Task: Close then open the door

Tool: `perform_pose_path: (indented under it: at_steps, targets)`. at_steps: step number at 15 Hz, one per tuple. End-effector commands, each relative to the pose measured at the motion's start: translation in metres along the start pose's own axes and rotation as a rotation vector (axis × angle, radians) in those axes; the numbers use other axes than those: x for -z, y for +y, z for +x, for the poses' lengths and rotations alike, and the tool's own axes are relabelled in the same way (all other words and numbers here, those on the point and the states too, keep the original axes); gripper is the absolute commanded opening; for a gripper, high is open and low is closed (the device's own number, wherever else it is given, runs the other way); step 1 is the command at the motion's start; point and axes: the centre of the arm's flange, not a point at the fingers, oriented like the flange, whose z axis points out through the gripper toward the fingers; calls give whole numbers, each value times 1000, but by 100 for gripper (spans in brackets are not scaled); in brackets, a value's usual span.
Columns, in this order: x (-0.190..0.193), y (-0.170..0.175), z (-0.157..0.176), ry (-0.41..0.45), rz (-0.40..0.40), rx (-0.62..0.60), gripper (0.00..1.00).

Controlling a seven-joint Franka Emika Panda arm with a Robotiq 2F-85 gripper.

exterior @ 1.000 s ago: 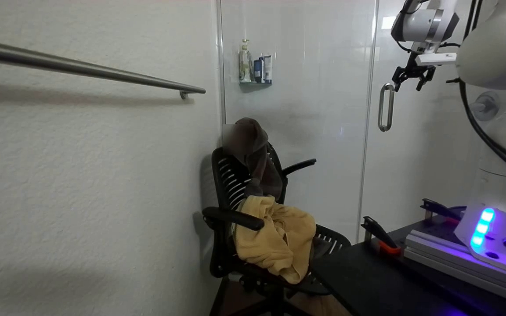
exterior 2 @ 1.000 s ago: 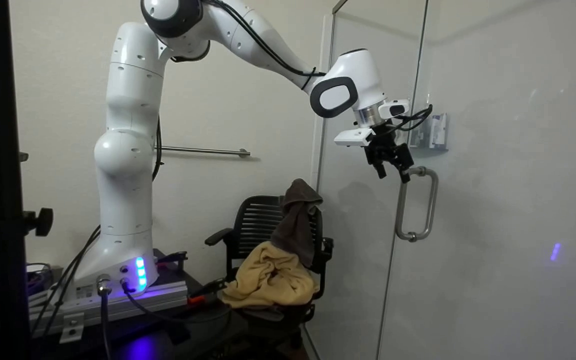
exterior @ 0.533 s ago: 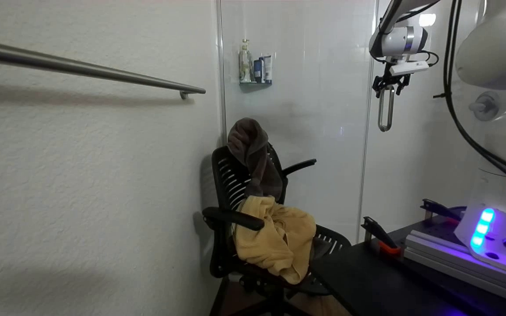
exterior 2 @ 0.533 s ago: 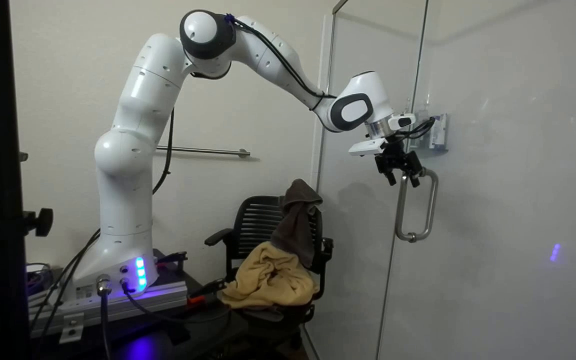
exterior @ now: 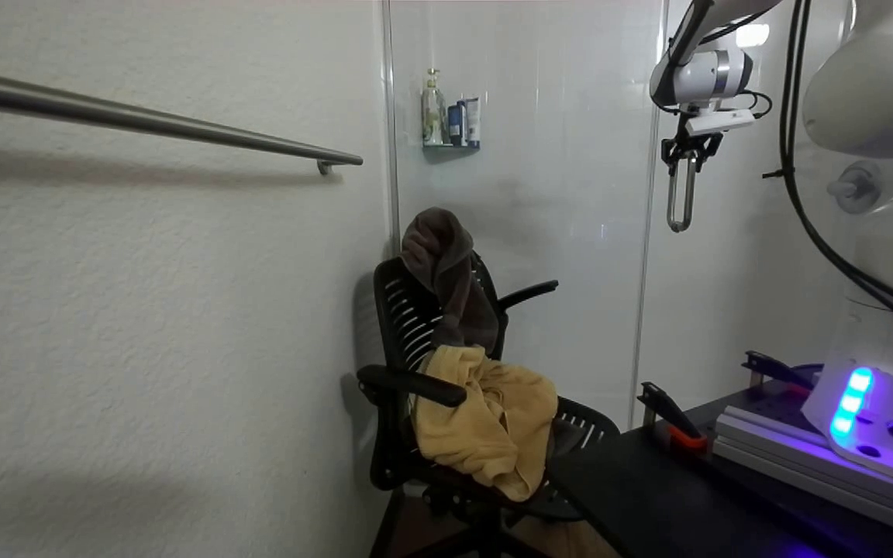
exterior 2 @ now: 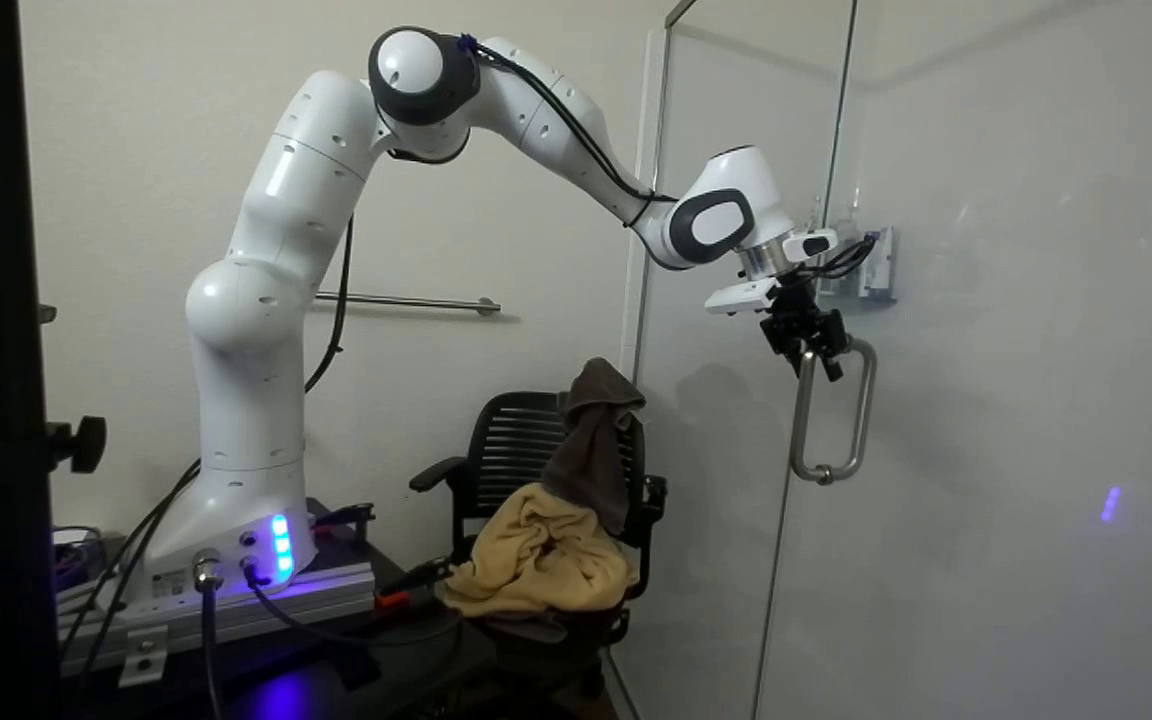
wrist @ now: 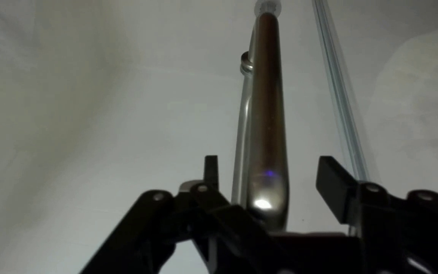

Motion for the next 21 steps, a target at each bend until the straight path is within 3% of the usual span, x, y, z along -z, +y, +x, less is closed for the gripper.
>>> perform_pose_path:
  at_steps: [1, 6, 10, 11, 15, 21]
  targets:
    - [26, 14, -30, 8, 13, -30, 38]
    - [42, 16, -45, 7, -5, -57, 3]
    - [47, 14, -55, 12, -23, -105, 6]
    - [38, 5, -38, -3, -23, -116, 6]
    - [63, 4, -60, -123, 9, -114, 6]
    - [92, 4, -102, -166, -175, -135, 6]
